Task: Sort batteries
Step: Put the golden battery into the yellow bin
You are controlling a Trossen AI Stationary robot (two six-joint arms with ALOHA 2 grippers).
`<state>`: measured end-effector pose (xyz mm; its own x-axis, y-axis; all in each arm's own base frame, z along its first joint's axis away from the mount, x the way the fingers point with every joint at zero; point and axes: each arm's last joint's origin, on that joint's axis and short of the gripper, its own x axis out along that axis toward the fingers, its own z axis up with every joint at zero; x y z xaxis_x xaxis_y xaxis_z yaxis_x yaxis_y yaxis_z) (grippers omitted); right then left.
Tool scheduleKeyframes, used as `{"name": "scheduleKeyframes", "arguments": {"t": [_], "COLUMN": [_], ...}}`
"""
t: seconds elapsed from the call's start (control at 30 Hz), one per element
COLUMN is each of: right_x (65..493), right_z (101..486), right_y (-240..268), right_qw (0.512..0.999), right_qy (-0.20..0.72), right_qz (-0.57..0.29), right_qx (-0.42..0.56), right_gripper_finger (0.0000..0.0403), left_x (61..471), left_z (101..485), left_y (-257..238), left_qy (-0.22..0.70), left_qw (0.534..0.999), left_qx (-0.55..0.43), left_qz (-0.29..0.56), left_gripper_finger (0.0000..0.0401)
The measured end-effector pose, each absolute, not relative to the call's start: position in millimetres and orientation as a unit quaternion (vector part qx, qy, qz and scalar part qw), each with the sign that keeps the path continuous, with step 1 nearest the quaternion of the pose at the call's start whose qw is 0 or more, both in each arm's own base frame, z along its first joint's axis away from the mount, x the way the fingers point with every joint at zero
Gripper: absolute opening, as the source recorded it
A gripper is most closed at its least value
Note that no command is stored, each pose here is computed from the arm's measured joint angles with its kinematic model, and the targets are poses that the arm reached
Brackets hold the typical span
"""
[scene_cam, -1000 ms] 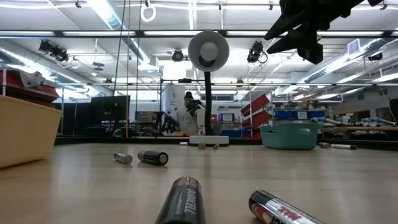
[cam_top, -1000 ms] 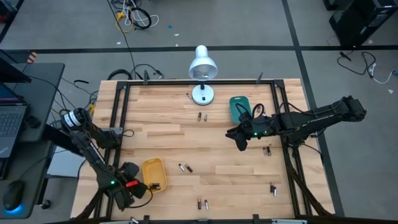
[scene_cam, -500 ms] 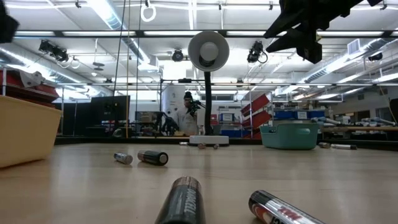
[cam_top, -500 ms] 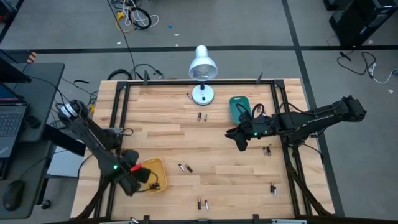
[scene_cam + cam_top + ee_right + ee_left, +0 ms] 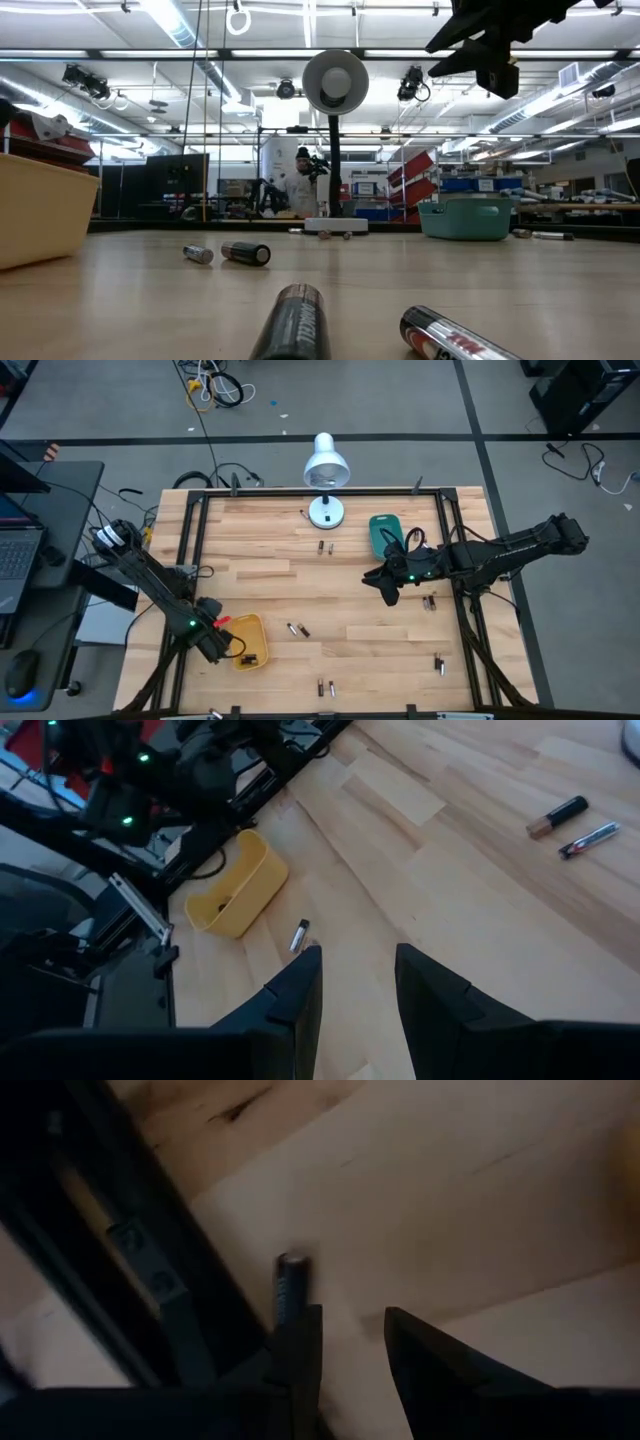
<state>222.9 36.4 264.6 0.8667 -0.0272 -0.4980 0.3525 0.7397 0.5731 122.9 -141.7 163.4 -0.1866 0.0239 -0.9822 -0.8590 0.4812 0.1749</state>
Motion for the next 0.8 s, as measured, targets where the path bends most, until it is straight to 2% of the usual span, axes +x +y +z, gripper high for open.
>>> {"name": "scheduleKeyframes", "arguments": {"t": [0.33,0.47,0.8], "right_x": [222.4,222.7,222.4], "right_z": [264.5,264.5,264.5], "right_y": [37.9,36.7,38.0], "right_qw": [0.902,0.902,0.896], "right_qy": [0.238,0.237,0.237], "right_qz": [-0.103,-0.105,-0.104], "right_qx": [0.345,0.346,0.359], "right_gripper_finger": [0.0115,0.0115,0.0115], "left_x": [114.7,114.5,105.4], "left_z": [163.9,158.4,127.9], "left_y": [-134.6,-133.8,-129.0], "left_qy": [0.681,0.684,0.707], "left_qw": [0.528,0.541,0.52], "left_qx": [-0.279,-0.274,-0.31], "left_qz": [0.425,0.406,0.365], "left_gripper_finger": [0.0126,0.0126,0.0126]}}
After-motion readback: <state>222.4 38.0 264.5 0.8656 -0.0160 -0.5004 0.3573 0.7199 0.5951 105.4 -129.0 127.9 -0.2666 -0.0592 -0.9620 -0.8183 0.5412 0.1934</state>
